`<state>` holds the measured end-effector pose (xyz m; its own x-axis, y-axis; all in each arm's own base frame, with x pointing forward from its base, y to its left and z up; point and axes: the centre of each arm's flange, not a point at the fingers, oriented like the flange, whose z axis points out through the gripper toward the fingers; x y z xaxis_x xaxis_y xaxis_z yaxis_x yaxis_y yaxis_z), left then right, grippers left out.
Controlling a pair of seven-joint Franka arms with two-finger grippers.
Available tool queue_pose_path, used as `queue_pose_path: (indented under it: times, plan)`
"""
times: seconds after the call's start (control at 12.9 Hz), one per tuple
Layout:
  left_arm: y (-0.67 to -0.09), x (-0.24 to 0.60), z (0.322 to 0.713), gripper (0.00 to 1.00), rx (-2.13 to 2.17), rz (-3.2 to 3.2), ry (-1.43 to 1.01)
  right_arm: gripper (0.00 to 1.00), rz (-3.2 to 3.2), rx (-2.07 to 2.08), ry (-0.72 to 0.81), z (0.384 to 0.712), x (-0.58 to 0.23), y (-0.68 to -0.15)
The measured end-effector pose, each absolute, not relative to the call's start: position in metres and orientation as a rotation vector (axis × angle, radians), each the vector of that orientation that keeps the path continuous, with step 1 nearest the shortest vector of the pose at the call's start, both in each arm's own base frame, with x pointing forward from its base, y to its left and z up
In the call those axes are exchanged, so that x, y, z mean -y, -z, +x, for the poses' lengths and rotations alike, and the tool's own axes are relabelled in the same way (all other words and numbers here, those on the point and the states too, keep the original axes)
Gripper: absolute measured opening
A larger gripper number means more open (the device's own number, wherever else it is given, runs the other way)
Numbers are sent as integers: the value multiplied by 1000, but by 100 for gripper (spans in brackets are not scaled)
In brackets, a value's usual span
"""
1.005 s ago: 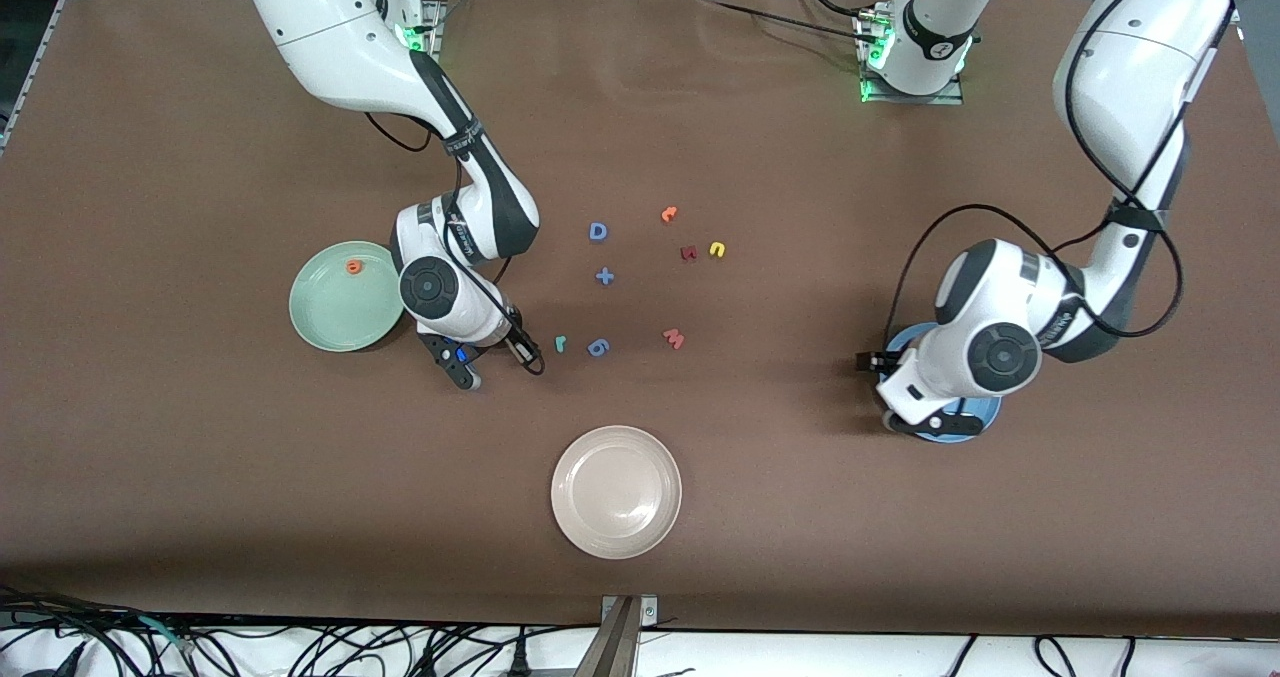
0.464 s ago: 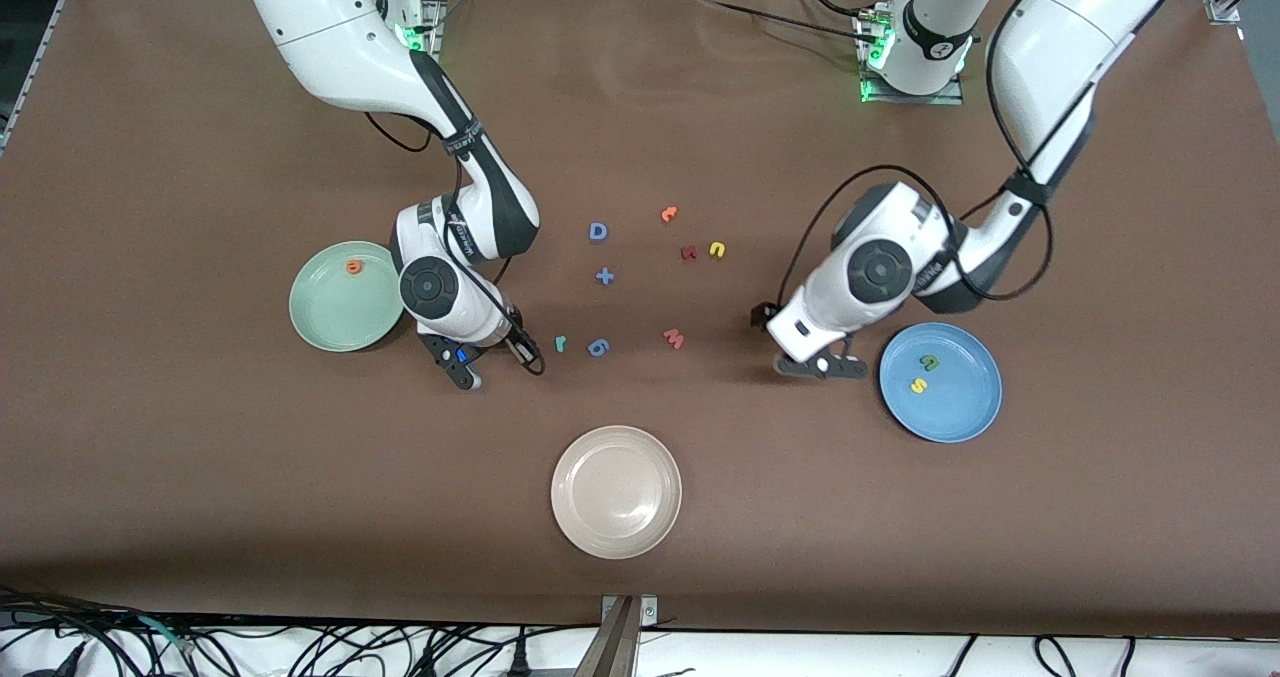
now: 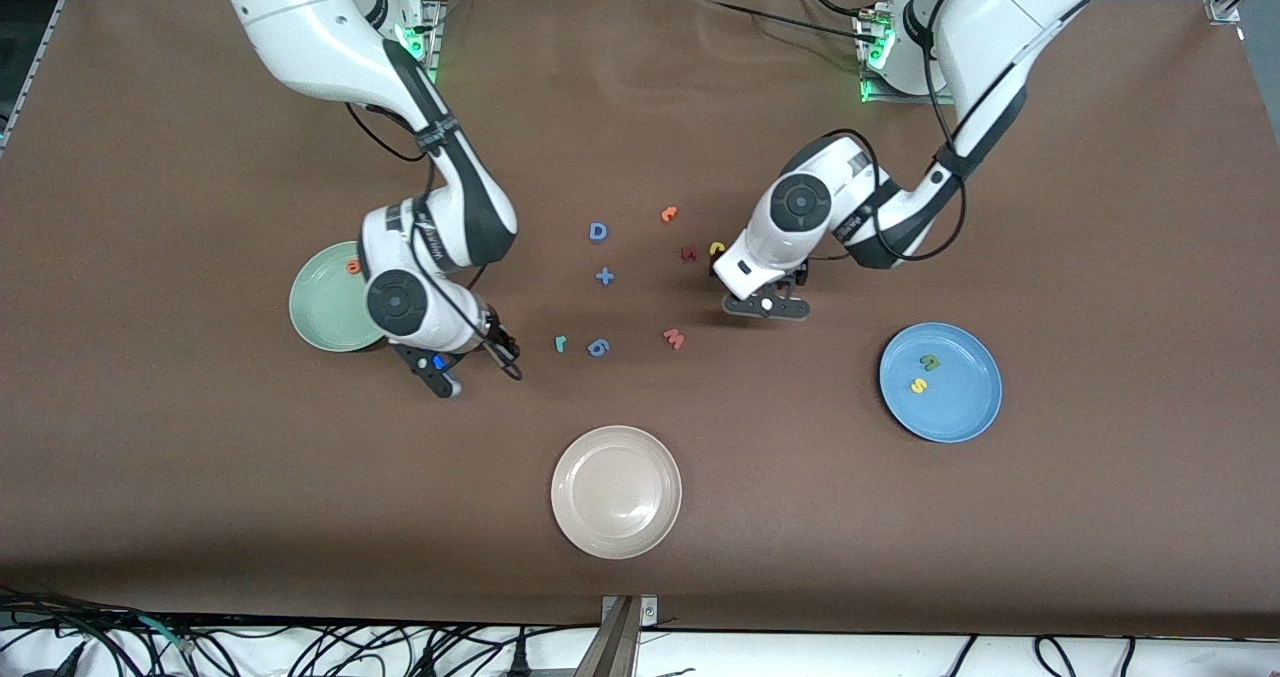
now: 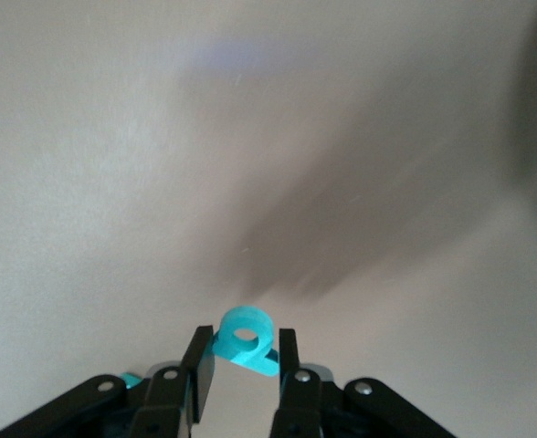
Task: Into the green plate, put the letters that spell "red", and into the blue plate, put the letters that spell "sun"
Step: 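Grasp the teal p with the right gripper while the left gripper reaches the yellow u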
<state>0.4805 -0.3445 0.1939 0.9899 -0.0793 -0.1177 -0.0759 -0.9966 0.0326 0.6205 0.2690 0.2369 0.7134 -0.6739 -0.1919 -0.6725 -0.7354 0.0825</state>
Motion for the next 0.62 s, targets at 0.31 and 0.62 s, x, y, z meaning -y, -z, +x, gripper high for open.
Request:
queue_pose_path:
  times: [0.31,0.62]
  plan:
    - [-185,360,447,100,165,3137,123,33,2896,938,441,630,-187,-278]
    - [-181,368,426,100,158,3156,87,33,2913,749,512,624,-105,-266]
